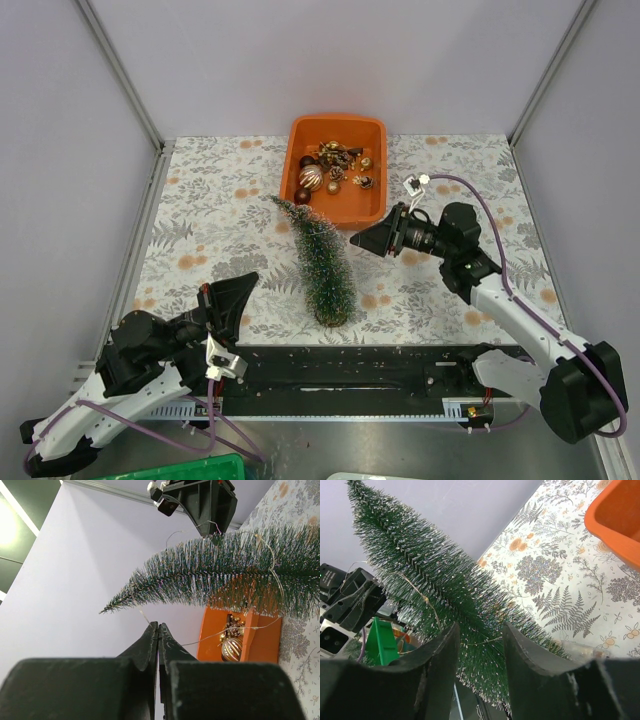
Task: Decorate the small christmas tree
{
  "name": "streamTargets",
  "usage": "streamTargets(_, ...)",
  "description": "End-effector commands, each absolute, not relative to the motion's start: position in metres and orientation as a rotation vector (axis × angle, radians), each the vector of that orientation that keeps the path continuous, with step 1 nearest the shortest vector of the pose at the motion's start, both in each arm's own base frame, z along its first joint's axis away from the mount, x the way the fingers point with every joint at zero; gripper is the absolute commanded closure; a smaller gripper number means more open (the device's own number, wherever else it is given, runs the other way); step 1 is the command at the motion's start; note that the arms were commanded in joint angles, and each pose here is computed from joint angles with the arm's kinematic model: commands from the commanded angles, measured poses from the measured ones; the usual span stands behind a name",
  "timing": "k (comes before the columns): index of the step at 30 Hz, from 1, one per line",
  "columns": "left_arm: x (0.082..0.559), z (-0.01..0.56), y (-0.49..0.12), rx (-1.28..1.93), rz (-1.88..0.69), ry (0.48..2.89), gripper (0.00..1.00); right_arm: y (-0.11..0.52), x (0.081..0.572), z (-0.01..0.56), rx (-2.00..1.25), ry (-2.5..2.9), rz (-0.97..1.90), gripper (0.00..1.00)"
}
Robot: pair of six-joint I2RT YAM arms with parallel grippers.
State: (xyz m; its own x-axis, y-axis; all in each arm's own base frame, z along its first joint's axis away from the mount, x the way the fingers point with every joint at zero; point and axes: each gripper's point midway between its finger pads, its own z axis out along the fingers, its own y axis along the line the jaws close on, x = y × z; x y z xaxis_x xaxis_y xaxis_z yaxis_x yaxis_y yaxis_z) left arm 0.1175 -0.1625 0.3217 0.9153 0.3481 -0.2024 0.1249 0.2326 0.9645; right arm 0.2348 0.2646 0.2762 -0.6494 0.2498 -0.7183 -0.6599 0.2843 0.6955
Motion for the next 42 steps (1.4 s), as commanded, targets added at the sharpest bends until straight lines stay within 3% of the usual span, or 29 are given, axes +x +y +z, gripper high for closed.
streamTargets(1,0.115,0.351,-0.153,1.258,0.179,0.400,1.00,0.262,0.234,0.290,-0.369,1.719,1.449,0.52)
streamTargets(14,0.114,0.349,-0.153,1.268,0.183,0.395,1.00,0.226,0.234,0.282,-0.297,1.834,1.145,0.44)
streamTargets(20,0.114,0.350,-0.152,1.267,0.191,0.393,1.00,0.239,0.225,0.300,-0.335,1.765,1.283,0.39)
streamTargets(33,0.114,0.349,-0.151,1.273,0.200,0.393,1.00,0.255,0.225,0.312,-0.363,1.675,1.436,0.39)
streamTargets(37,0.115,0.349,-0.151,1.276,0.201,0.394,1.00,0.262,0.229,0.310,-0.376,1.657,1.479,0.41)
streamTargets(42,0.116,0.349,-0.152,1.279,0.204,0.397,1.00,0.270,0.234,0.308,-0.386,1.646,1.526,0.53)
